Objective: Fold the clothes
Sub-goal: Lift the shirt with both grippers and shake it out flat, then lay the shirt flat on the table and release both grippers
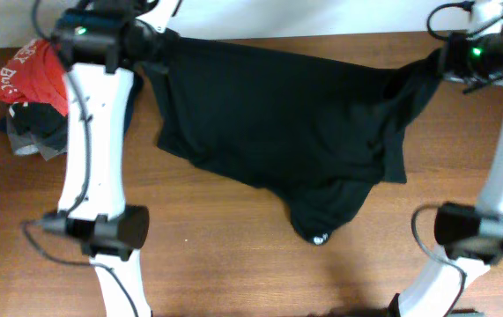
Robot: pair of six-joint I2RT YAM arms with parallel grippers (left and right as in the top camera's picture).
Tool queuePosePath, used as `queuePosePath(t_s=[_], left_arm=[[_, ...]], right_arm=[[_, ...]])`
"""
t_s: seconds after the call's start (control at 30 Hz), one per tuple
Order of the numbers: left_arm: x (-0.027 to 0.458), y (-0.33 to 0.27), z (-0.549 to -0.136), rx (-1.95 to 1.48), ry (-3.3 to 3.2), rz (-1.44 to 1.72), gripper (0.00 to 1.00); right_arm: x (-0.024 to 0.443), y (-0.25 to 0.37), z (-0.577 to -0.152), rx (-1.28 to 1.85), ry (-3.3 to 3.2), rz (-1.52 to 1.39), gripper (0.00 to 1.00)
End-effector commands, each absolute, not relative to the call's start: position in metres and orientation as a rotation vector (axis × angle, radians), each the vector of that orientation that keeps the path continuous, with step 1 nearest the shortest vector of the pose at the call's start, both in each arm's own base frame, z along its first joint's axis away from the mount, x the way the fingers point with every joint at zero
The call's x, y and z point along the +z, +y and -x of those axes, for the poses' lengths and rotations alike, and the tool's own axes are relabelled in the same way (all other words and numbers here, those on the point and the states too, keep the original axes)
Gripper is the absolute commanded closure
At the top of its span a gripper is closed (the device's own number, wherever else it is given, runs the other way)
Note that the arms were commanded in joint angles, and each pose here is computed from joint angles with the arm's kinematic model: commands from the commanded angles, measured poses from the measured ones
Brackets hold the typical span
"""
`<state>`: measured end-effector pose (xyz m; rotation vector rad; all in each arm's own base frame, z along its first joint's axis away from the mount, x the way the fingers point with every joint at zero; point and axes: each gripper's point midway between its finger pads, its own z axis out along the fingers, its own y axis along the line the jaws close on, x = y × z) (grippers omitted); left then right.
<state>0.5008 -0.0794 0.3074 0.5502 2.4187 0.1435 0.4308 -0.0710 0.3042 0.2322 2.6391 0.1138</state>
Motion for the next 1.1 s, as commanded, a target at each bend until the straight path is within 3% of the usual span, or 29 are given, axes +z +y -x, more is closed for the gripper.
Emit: queuePosePath(t_s=[0.0, 0.27, 0.5, 0.53, 0.57, 0.6, 0.67, 0.7, 0.73, 0.77, 1.07], left_arm=[[0.261, -0.074, -0.532, 0.188, 2.477, -0.523, 0.99], [0.177, -0.089, -0.614, 0.188, 2.409, -0.502, 1.0], [0.154, -0.1, -0.667, 0.176, 2.251, -0.461, 0.99], [0.151, -0.103, -0.674, 0.163, 2.224, -0.46, 0.98], [0.15, -0.106, -0.679, 0.15, 2.202, -0.457, 0.89], [0.148, -0.109, -0.684, 0.14, 2.183, -0.455, 0.75], [0.148, -0.114, -0.693, 0.126, 2.137, -0.453, 0.46], [0.148, -0.116, -0.697, 0.126, 2.12, -0.449, 0.23], [0.151, -0.116, -0.699, 0.124, 2.103, -0.44, 0.09], [0.155, -0.117, -0.702, 0.114, 2.087, -0.416, 0.02], [0.216, -0.111, -0.683, 0.102, 2.072, -0.379, 0.01]], right_arm=[[0.259, -0.081, -0.463, 0.123, 2.696, -0.232, 0.96], [0.174, -0.068, -0.549, 0.198, 2.658, -0.183, 0.96], [0.126, -0.06, -0.601, 0.213, 2.578, -0.199, 0.96], [0.119, -0.058, -0.609, 0.214, 2.562, -0.199, 0.96], [0.116, -0.056, -0.615, 0.214, 2.545, -0.19, 0.94], [0.113, -0.055, -0.621, 0.212, 2.528, -0.181, 0.88], [0.113, -0.053, -0.633, 0.214, 2.483, -0.179, 0.36], [0.115, -0.051, -0.638, 0.216, 2.463, -0.185, 0.13], [0.118, -0.051, -0.642, 0.218, 2.442, -0.184, 0.04], [0.123, -0.052, -0.645, 0.22, 2.423, -0.194, 0.01], [0.201, -0.053, -0.623, 0.239, 2.371, -0.229, 0.01]])
